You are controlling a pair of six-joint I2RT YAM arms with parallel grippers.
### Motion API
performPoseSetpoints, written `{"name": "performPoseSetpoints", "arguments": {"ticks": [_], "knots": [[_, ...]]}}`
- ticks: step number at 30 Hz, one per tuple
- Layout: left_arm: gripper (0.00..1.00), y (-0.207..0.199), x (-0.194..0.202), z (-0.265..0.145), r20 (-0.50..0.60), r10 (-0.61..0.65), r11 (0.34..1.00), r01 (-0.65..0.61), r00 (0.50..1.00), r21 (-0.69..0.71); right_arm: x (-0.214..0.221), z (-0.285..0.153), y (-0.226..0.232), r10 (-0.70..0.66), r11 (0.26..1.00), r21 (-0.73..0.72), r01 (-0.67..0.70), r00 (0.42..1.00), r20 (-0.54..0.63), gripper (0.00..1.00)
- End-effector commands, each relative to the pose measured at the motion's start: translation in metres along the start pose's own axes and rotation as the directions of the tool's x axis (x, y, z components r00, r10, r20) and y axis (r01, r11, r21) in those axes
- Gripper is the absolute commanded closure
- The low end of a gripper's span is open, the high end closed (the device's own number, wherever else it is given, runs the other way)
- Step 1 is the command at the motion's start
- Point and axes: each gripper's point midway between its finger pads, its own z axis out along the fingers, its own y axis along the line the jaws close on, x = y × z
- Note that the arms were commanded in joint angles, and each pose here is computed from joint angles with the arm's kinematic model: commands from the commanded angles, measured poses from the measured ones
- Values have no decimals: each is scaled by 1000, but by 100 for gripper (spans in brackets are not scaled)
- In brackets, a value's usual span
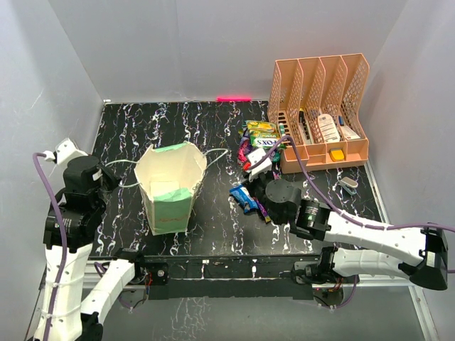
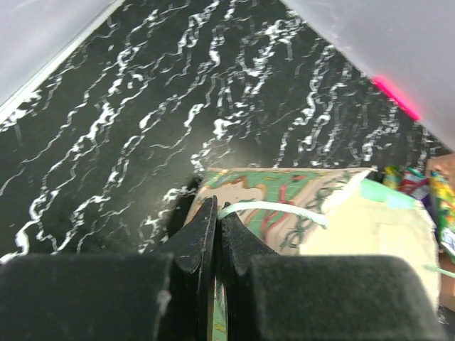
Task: Take the snacks out of the paper bag
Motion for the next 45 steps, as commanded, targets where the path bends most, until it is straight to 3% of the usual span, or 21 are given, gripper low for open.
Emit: {"name": "performPoseSetpoints", "arguments": {"ticks": [1,7,15,18,22,32,42,45], "knots": [[100,34,2,-3,41,26,990,-20,999,-139,-40,-6,-2,130,991,-42,-127,988,87,93],[92,55,6,-12,76,-4,980,19,997,-199,-9,4,-9,95,995,19,-95,995,7,93],[83,75,7,-23,124,-42,964,73,991,-255,67,25,7,122,990,-55,-133,979,-164,93],[70,78,5,-28,135,-52,962,86,989,-260,102,32,15,76,994,-60,-95,964,-256,93],[46,74,0,-37,148,-88,967,120,985,-224,130,37,19,32,996,-70,-59,941,-338,93],[4,45,-31,-69,216,-155,988,157,964,7,168,36,23,-10,998,-63,-20,895,-445,93],[2,27,-45,-80,218,-155,986,137,963,93,189,39,19,-5,1000,-16,-2,891,-453,92],[2,18,-51,-84,222,-143,984,114,965,135,192,40,19,-10,1000,-13,5,887,-462,87]]}}
